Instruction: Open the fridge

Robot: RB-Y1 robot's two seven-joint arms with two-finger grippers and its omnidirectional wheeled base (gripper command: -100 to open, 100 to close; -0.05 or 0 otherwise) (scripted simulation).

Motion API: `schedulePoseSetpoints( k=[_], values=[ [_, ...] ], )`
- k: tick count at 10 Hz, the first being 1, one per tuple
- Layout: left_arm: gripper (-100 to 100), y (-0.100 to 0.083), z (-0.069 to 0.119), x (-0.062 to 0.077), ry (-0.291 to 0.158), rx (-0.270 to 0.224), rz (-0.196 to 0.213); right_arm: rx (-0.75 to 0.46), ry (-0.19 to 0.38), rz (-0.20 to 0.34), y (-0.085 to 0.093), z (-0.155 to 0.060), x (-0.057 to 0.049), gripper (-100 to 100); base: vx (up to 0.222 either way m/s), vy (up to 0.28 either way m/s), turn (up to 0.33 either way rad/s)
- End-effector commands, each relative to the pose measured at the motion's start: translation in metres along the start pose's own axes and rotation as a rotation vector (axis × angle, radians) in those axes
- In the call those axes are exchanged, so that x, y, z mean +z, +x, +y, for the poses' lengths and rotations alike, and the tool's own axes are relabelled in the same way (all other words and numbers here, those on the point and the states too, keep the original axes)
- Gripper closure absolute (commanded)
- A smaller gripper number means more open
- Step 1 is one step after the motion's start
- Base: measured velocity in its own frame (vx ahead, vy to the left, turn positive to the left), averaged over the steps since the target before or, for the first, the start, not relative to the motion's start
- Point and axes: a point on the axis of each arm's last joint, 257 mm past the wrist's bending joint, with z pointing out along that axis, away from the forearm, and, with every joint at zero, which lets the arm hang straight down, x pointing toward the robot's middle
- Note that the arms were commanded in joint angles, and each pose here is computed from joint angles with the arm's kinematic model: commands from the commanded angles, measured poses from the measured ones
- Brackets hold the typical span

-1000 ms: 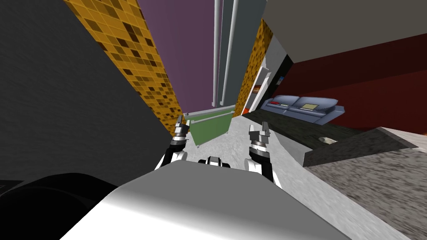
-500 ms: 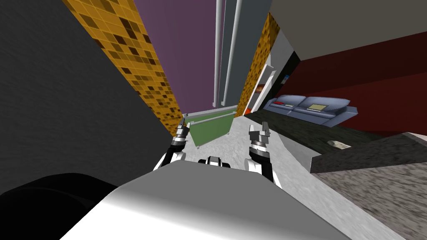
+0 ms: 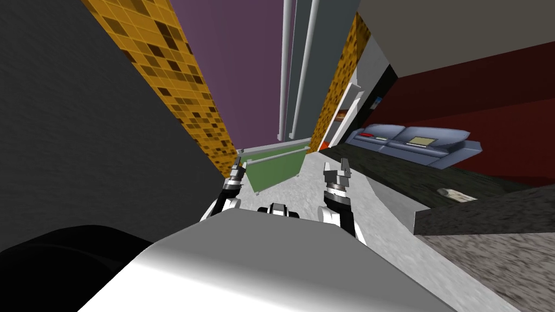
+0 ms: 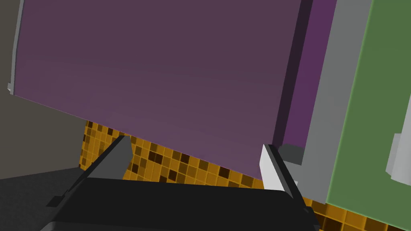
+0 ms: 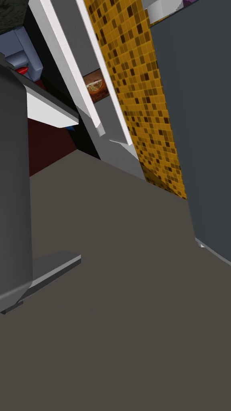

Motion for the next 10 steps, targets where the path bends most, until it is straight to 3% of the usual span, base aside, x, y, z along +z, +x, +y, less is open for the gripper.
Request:
schedulePoseSetpoints(
  k=[1,10],
  values=[
    [-100,-0.008,0.018,-0.004,-0.031,0.008,-0.012,0.0,0.0,0.0,0.0,0.0,0.0,0,0.076,-0.013,0.039],
    [-100,-0.046,0.086,-0.029,-0.155,0.058,-0.052,0.0,0.0,0.0,0.0,0.0,0.0,0,0.087,-0.01,0.051]
  ],
)
